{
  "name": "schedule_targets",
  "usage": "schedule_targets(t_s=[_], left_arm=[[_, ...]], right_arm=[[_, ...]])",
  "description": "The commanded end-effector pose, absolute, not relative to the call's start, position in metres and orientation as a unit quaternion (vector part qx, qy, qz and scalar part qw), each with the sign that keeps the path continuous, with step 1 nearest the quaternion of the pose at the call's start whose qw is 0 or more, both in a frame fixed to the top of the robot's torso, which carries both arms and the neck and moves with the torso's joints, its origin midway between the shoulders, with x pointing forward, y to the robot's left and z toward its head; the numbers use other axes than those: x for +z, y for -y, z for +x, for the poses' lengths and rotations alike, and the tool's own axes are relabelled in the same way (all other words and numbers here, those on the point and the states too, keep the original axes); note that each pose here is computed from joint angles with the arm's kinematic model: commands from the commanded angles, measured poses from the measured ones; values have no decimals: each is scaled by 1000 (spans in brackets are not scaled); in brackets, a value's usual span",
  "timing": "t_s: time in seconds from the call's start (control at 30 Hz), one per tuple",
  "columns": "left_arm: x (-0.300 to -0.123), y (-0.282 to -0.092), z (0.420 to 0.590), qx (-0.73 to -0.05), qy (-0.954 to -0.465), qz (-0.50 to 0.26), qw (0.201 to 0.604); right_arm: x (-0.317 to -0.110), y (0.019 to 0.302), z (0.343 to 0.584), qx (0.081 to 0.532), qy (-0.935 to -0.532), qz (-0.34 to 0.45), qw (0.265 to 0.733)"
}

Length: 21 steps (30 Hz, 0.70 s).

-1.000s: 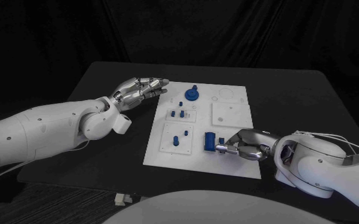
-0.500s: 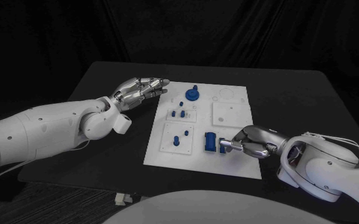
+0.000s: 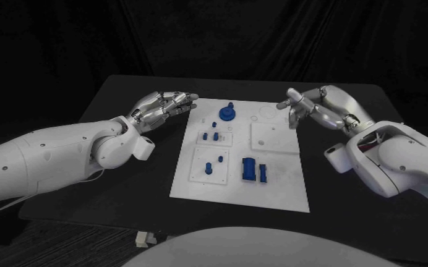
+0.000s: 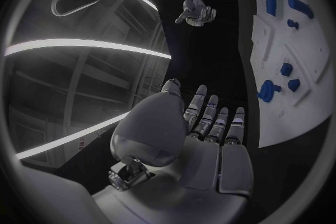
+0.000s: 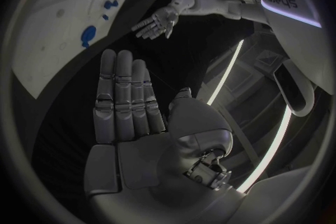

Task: Assemble the parts on the task board

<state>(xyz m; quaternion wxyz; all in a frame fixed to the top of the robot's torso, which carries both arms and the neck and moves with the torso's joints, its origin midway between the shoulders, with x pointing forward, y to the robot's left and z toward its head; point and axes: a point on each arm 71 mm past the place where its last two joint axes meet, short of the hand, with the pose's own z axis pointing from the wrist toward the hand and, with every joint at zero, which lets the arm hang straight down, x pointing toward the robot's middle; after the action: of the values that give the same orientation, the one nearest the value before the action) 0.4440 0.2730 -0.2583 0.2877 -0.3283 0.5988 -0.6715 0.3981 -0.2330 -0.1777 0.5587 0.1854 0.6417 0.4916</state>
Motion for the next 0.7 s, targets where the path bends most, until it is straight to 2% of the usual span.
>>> schedule_targets(t_s=[0.03, 0.17, 0.4, 0.43, 0.7], left_arm=[[-243, -274, 445, -715, -519, -296, 362], [-239, -274, 445, -717, -500, -286, 393], [-237, -277, 444, -715, -491, -282, 410], [-258, -273, 447, -647, -593, -335, 344], [-255, -265, 451, -637, -585, -347, 363]], right_arm=[[-177, 243, 406, 535, -586, 272, 545], [-195, 246, 405, 548, -599, 289, 508], [-206, 248, 406, 554, -600, 295, 496], [-207, 249, 406, 528, -612, 286, 515], [-208, 240, 418, 529, -594, 319, 516]])
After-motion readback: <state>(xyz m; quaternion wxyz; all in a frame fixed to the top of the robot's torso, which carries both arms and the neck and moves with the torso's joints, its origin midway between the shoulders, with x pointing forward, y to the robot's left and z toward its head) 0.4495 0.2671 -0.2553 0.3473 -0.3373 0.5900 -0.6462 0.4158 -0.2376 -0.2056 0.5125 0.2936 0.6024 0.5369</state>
